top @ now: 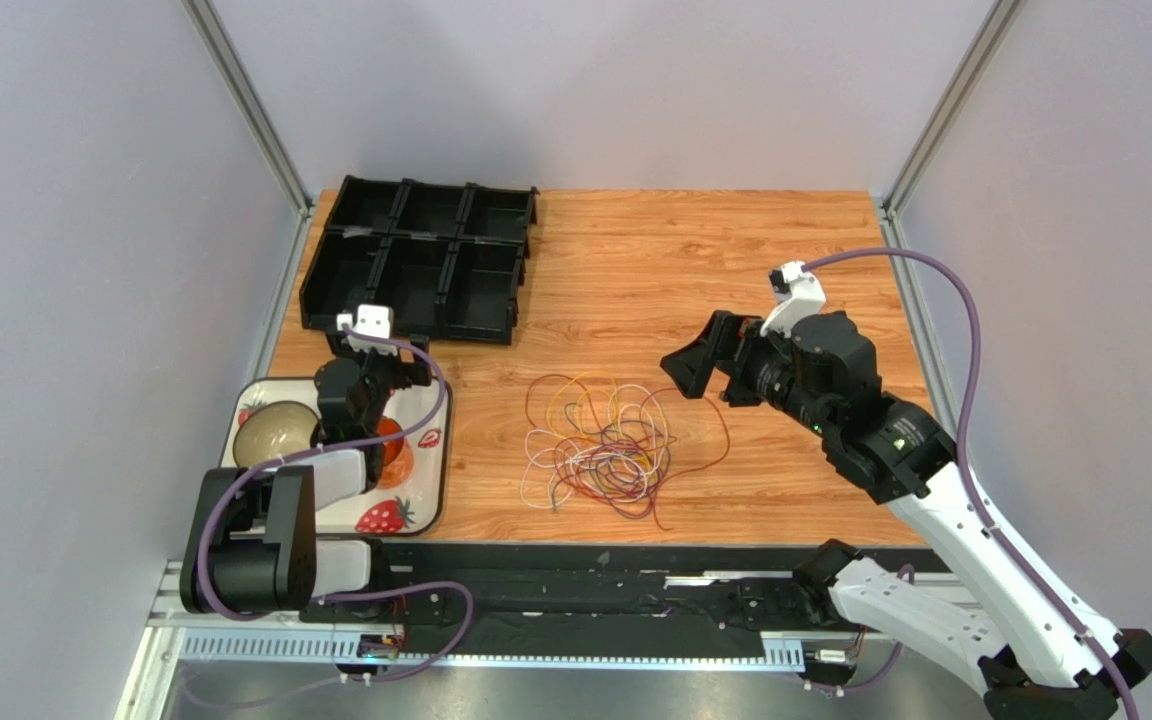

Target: Untangle the cables

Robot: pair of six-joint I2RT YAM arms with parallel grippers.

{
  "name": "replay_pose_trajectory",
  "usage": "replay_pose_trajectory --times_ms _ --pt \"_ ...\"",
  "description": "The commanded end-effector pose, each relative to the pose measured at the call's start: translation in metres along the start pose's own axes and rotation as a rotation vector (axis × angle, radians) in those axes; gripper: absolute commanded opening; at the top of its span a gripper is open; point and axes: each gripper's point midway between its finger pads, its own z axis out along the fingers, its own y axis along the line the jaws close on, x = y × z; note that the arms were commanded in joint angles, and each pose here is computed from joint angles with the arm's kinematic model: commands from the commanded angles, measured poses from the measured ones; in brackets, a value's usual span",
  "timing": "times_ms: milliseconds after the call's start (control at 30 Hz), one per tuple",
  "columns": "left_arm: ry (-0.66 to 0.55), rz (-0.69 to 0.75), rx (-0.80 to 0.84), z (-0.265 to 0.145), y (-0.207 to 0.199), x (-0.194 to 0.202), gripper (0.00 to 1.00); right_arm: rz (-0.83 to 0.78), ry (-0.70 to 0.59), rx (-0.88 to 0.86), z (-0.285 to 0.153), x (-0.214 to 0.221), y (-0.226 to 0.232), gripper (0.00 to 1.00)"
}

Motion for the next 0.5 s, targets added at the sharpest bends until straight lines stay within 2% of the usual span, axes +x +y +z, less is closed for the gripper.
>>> replay_pose_trajectory --times_ms 0,33,67,100,133,167,200,233,267,300,333,367,400,467 --pt "-0.047 0.002 0.03 0.004 -0.002 -0.031 0.99 0.007 -0.033 -0.019 -0.012 -0.004 0.002 0.99" --pt "-0.058 0.007 0.012 0.009 0.001 -0.057 0.99 -0.001 -0.034 -0.01 -0.013 -0.003 0.0 0.99" --pt "0.066 -0.011 0.008 -0.003 -0.011 -0.05 0.99 -0.009 -0.035 0.001 -0.014 -0.002 -0.003 0.99" --pt "0.073 -0.113 -0.077 -0.005 -0.003 -0.064 0.99 -0.01 -0.038 0.014 -0.015 -0.001 -0.006 0.99" --pt "0.013 -0.202 -0.077 -0.005 -0.005 -0.107 0.99 -0.009 -0.047 0.035 -0.015 -0.002 -0.011 0.99" --pt "0.092 -0.306 -0.088 -0.023 -0.009 -0.108 0.99 -0.008 -0.052 0.043 -0.015 -0.003 -0.012 0.99" --pt "0.11 -0.416 -0.024 -0.032 -0.025 -0.124 0.99 -0.006 -0.05 0.056 -0.015 -0.002 -0.015 0.99" --pt "0.093 -0.403 0.018 -0.041 -0.03 -0.145 0.99 -0.007 -0.053 0.076 -0.014 -0.002 -0.018 0.99" --pt "0.057 -0.531 -0.003 -0.049 -0.031 -0.155 0.99 -0.004 -0.044 0.095 -0.013 0.001 -0.023 0.99" --pt "0.079 -0.667 -0.168 -0.052 -0.012 -0.128 0.99 0.0 -0.045 0.109 -0.012 0.002 -0.026 0.99" --pt "0.113 -0.763 -0.234 -0.057 -0.005 -0.109 0.99 0.001 -0.046 0.127 -0.011 0.003 -0.03 1.0" --pt "0.097 -0.741 -0.16 -0.06 -0.012 -0.115 0.99 0.007 -0.038 0.134 -0.01 0.005 -0.031 0.99" --pt "0.116 -0.737 -0.013 -0.063 -0.032 -0.125 0.99 0.012 -0.029 0.142 -0.01 0.007 -0.033 1.0" --pt "0.245 -0.711 0.022 -0.074 -0.045 -0.111 0.99 0.014 -0.007 0.179 -0.011 0.014 -0.04 0.99"
